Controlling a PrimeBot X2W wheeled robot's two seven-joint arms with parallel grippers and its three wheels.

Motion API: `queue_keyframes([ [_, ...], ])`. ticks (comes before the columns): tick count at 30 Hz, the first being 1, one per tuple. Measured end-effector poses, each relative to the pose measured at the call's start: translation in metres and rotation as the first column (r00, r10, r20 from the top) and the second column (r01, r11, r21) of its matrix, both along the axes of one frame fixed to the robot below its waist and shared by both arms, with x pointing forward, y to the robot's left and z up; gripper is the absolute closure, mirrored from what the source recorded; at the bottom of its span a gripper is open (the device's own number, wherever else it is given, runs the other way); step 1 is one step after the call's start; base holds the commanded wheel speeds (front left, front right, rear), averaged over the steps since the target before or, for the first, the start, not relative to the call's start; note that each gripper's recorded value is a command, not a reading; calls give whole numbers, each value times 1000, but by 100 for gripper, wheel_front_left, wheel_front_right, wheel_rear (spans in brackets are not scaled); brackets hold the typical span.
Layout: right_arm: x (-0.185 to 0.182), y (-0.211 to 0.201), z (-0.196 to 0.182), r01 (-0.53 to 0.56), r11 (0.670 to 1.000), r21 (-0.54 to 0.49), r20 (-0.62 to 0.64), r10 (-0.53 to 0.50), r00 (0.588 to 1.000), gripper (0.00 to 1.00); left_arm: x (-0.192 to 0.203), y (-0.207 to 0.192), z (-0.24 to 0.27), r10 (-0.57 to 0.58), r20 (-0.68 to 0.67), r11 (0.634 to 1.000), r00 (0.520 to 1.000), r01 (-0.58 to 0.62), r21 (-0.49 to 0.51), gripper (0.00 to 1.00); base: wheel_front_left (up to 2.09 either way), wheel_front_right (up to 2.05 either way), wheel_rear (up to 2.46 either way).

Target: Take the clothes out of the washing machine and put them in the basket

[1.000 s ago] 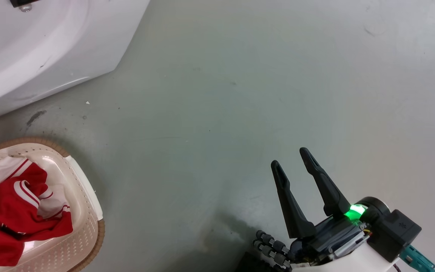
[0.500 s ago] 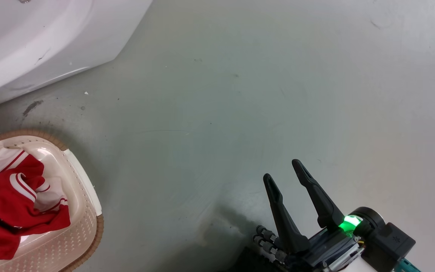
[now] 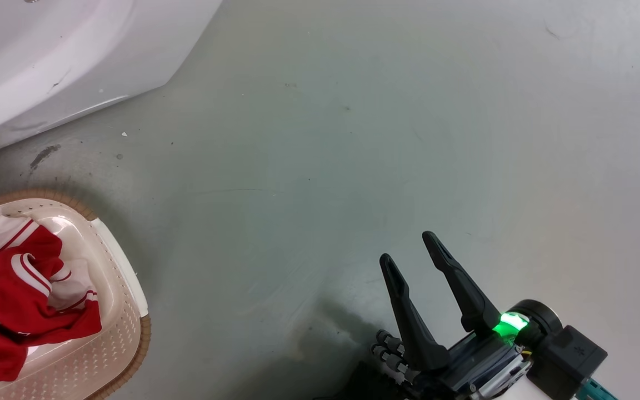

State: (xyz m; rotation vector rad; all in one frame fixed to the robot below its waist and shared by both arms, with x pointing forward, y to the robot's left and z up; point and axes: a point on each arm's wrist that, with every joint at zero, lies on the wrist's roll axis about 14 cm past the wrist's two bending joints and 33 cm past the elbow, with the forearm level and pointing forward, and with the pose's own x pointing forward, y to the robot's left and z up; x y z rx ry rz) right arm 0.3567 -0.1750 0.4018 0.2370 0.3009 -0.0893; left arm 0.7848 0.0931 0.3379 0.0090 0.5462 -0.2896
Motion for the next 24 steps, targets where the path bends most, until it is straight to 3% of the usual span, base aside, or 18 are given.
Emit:
queue_keyframes([
  [10, 14, 1, 14, -28, 1000, -7, 69, 28, 997, 0, 1, 13, 29, 49, 217, 998, 975, -40, -44, 100, 0, 0, 0],
  [24, 18, -8, 48, -37, 998, -43, 188, 45, 981, 0, -63, 24, 55, 112, 367, 988, 923, -64, -142, 100, 0, 0, 0],
])
